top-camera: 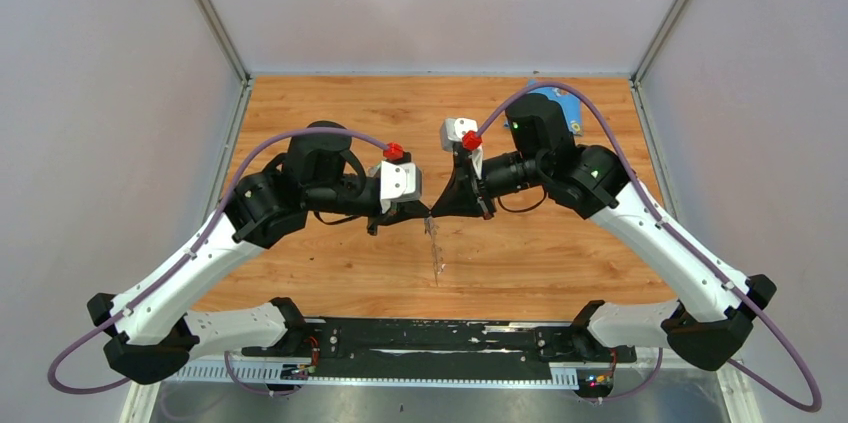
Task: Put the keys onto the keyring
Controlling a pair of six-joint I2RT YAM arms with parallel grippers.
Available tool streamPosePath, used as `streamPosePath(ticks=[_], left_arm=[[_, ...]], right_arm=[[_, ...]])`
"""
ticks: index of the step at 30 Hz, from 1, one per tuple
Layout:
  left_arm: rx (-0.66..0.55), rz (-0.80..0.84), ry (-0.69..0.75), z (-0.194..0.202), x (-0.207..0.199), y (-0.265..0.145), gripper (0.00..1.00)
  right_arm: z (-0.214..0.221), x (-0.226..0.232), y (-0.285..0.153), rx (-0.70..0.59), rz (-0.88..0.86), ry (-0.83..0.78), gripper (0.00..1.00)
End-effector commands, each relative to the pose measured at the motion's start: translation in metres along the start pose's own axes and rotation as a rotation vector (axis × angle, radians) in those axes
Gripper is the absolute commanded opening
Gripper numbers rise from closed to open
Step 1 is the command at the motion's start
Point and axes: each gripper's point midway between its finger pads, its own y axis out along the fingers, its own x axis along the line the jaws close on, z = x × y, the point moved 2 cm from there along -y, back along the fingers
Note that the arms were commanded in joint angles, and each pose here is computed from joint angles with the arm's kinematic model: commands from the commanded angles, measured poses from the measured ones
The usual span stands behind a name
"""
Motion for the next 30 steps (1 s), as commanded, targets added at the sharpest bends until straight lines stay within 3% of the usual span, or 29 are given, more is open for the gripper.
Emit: streamPosePath(ticks=[1,4,9,15,27,28,30], left_arm=[[-0.086,0.008,0.061,-0.031,-0.001,-0.007,0.0],[-0.082,0.011,0.059,-0.028,-0.002,-0.007,0.0],[-0.082,0.019,0.055,-0.026,-0.004,-0.007,0.0],[-0.084,0.005,0.06,-0.027,-0.003,-0.008,0.0],[-0.079,-0.03,0.065,-0.025,0.001,-0.011,0.02],[-0.079,-0.033,0.066,-0.025,0.001,-0.011,0.04],[-0.078,-0.048,0.063,-0.025,0.002,-0.013,0.18]], right_arm=[[0.007,-0.008,0.002,0.007,0.028,0.016,0.0],[0.005,-0.01,0.0,0.004,0.05,0.009,0.08],[-0.006,-0.009,-0.002,-0.049,0.064,-0.003,0.01],[-0.01,-0.01,0.002,-0.153,0.086,0.014,0.0],[-0.006,-0.005,0.0,-0.504,0.14,0.124,0.0],[-0.005,-0.005,0.0,-0.523,0.139,0.131,0.0],[-0.004,-0.004,-0.002,-0.541,0.142,0.142,0.0]])
